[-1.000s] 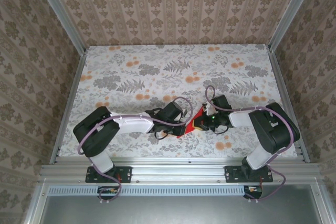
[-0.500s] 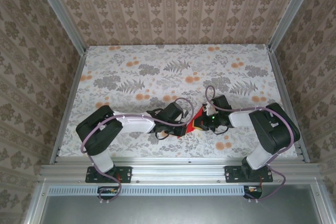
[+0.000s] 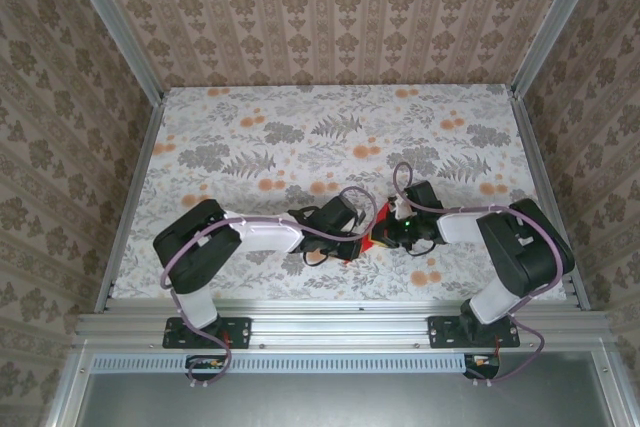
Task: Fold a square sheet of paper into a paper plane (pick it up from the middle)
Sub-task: Fold the wing for the fifth time at the center of the table.
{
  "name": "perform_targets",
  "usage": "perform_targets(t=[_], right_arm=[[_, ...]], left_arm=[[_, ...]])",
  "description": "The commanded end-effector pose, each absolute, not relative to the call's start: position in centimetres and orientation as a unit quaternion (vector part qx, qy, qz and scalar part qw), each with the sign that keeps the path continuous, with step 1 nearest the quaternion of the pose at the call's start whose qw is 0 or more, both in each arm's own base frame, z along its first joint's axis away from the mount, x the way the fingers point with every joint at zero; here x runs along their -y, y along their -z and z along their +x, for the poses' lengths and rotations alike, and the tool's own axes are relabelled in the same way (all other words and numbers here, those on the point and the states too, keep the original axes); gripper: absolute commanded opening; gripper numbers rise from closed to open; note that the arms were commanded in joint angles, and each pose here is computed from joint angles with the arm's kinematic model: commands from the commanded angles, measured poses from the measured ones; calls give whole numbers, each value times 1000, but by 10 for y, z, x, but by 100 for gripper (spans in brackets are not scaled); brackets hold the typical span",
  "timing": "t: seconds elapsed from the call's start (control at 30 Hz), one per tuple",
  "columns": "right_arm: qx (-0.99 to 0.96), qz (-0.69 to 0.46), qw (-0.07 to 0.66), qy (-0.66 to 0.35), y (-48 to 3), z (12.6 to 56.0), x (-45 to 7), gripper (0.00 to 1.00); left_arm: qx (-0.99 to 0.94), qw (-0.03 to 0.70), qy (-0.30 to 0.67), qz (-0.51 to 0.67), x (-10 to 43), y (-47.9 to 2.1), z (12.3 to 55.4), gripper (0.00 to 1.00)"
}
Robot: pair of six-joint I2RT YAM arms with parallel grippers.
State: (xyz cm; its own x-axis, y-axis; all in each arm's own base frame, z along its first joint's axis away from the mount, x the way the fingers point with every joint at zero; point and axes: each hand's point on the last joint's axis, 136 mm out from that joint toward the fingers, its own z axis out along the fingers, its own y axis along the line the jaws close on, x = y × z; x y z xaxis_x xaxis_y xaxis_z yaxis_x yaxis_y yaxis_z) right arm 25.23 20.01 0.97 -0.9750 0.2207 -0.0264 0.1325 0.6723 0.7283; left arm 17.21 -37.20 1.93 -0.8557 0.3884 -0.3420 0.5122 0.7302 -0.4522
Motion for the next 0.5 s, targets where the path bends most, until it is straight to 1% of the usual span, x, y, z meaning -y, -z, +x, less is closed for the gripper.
perform_targets(t=[0.0, 0.1, 0.17, 0.3, 0.37, 0.47], right_arm=[[-945, 160, 8, -286, 29, 221, -164, 8], [-945, 155, 14, -287, 20, 223, -164, 15], [-946, 151, 20, -287, 12, 224, -163, 18], [-949, 144, 30, -278, 0, 222, -158, 31], [-950, 143, 33, -276, -5, 220, -155, 34], [-950, 142, 39, -276, -14, 214, -151, 35]], left_arm=[[-944, 67, 183, 266, 340, 28, 154, 0], [-948, 64, 165, 263, 331, 38, 153, 0], [-950, 63, 161, 261, 328, 40, 152, 0], [-952, 63, 150, 258, 323, 44, 154, 0], [-953, 60, 144, 258, 321, 47, 153, 0], [-954, 59, 141, 257, 319, 50, 152, 0]])
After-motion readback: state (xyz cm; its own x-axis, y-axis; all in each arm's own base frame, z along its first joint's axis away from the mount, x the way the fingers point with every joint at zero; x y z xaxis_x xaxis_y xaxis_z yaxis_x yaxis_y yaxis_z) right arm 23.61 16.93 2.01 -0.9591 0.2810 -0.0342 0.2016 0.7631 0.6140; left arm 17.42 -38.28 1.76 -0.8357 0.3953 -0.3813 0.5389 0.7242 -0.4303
